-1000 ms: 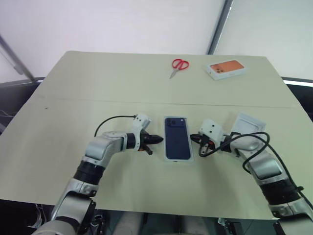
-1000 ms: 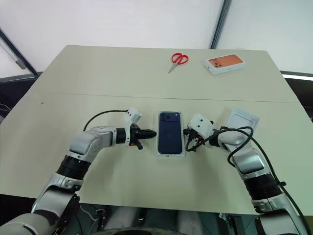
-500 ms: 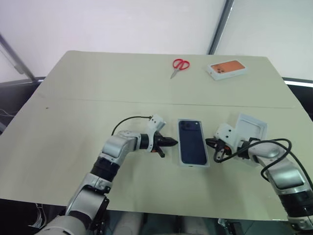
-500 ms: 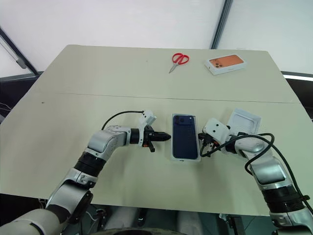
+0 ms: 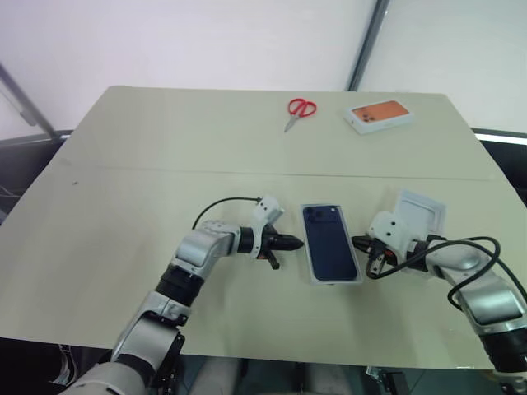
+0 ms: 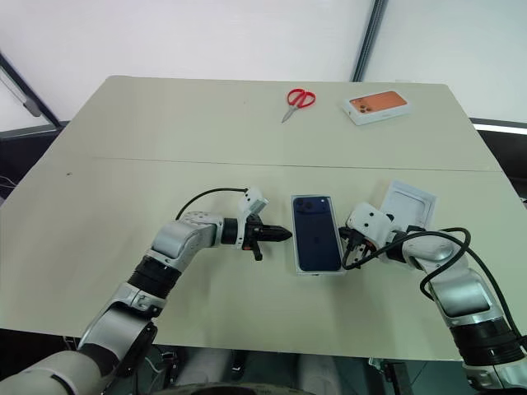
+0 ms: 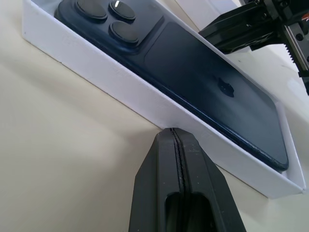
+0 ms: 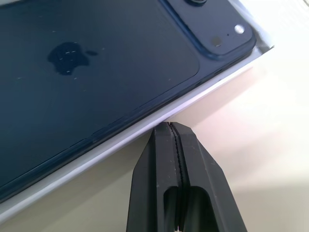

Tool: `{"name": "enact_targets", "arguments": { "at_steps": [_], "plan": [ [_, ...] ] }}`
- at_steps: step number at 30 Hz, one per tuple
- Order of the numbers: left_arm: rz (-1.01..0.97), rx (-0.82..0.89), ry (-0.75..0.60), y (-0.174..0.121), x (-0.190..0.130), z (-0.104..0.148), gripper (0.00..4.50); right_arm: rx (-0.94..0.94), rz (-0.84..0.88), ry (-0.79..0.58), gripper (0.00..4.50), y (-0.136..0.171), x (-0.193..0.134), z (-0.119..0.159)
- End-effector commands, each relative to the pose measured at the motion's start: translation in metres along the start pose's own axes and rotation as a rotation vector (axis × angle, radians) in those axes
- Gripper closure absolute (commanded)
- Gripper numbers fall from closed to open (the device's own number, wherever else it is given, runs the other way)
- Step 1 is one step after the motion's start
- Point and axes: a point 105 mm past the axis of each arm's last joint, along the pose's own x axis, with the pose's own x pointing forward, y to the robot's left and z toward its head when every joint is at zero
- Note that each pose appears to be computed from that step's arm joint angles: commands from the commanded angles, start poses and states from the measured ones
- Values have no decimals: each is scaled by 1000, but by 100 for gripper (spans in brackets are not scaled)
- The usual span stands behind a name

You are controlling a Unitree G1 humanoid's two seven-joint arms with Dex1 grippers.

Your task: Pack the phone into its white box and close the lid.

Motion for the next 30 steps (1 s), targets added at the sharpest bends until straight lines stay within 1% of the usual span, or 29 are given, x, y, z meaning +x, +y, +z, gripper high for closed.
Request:
{"name": "enact_targets", "arguments": {
  "at_steps": [1,6,10,15,17,23,25,27,29,30],
  "plan": [
    [62,9,-4,15,-19,0,447,-28,29,23,450,5,-4,1],
    [84,13,-51,20,-38,8,447,-54,0,25,450,-6,-14,9],
    [83,22,-89,19,-51,13,447,-25,-65,37,450,-20,-19,2],
    [70,47,-162,14,-62,25,447,10,-72,22,450,-23,-19,1],
    [67,61,-169,12,-66,26,447,10,-73,27,450,-23,-19,0],
    [86,101,-192,15,-95,29,447,32,-69,95,450,-24,-33,-17],
    [81,81,-206,16,-102,31,447,52,-69,78,450,-24,-37,-16],
    [59,24,-212,15,-110,32,447,105,-39,35,450,-19,-40,-7],
    [63,54,-210,16,-114,34,397,128,-34,14,397,-18,-42,0],
    [68,68,-205,16,-114,34,365,119,-31,31,368,-18,-44,-2]
  ]
}}
